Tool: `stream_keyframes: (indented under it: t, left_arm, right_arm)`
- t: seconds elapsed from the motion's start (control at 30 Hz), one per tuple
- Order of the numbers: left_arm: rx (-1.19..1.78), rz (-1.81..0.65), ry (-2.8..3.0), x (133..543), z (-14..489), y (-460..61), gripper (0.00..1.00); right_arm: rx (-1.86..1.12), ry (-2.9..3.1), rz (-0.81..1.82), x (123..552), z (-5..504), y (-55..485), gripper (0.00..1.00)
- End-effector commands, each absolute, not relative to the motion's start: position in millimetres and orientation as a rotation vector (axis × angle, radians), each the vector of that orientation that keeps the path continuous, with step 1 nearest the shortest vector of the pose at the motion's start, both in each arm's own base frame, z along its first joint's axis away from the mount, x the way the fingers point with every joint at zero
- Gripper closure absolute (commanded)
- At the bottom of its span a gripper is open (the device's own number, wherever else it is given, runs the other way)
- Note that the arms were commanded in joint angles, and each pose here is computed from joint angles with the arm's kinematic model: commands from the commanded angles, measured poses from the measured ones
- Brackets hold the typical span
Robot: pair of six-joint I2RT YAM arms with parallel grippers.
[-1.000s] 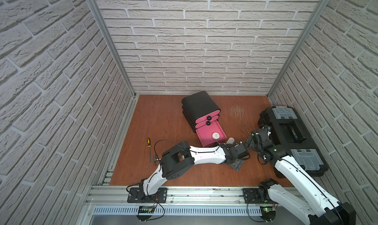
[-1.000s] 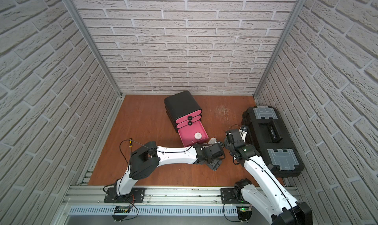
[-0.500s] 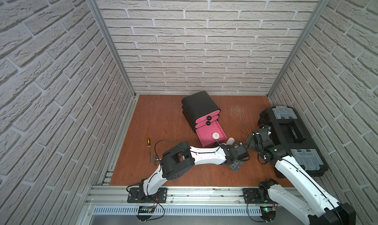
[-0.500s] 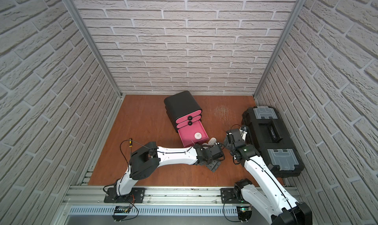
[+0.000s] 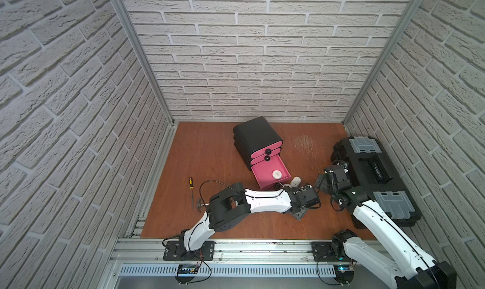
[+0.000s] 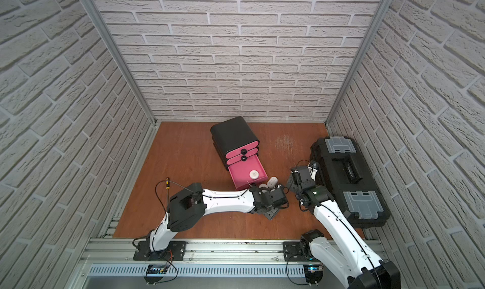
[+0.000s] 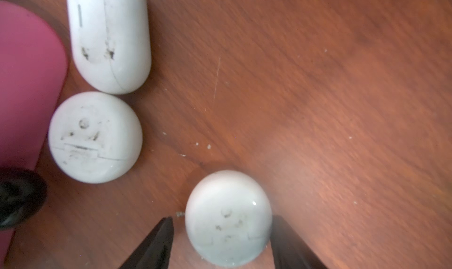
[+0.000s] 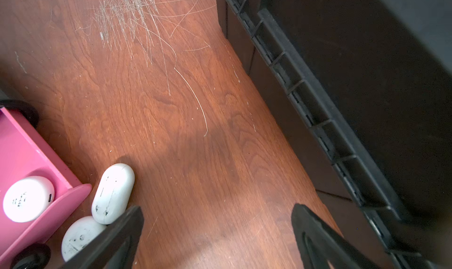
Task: Put the bluetooth earphones in the drawer according to color
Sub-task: Pick up the Bluetooth earphone from the center of the board.
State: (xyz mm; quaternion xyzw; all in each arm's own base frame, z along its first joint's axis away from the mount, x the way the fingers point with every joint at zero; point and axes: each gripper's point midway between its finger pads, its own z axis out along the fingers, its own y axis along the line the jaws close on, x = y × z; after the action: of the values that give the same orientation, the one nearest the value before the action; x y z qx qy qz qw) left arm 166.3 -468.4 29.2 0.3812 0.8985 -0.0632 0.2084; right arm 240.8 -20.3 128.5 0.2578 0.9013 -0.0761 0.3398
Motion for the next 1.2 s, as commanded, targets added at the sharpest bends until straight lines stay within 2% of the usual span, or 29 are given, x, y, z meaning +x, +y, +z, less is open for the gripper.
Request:
stream_keyframes:
  t: [0.0,0.17,0.33,0.43,0.63,0.93,1.17]
  left_arm:
    - [1.060,-0.124,2.499,166.7,22.4,-467.6,0.35]
    - [1.067,-0.117,2.501,167.5,18.6,-471.2,0.35]
    - [1.058,-0.109,2.494,168.2,23.2,-469.7,0.52]
    - [1.041,-0.110,2.467,170.7,37.6,-466.2,0.55]
    - [0.985,-0.113,2.420,183.4,72.2,-448.3,0.55]
    - [0.851,-0.021,2.363,229.2,118.2,-396.8,0.55]
    - [0.760,0.056,2.386,263.9,122.7,-353.0,0.55]
  right_arm:
    - [0.685,2.316,-0.177,243.2,129.7,-21.5,0.01]
    - [0.685,2.318,-0.171,243.5,129.5,-20.9,0.01]
    - [0.687,2.318,-0.169,243.2,128.4,-20.9,0.01]
    - [0.688,2.319,-0.168,243.8,128.0,-20.9,0.01]
    - [0.683,2.323,-0.163,244.0,127.9,-20.0,0.01]
    - [0.670,2.341,-0.142,246.4,124.1,-15.7,0.01]
    - [0.654,2.351,-0.126,248.1,121.8,-12.7,0.01]
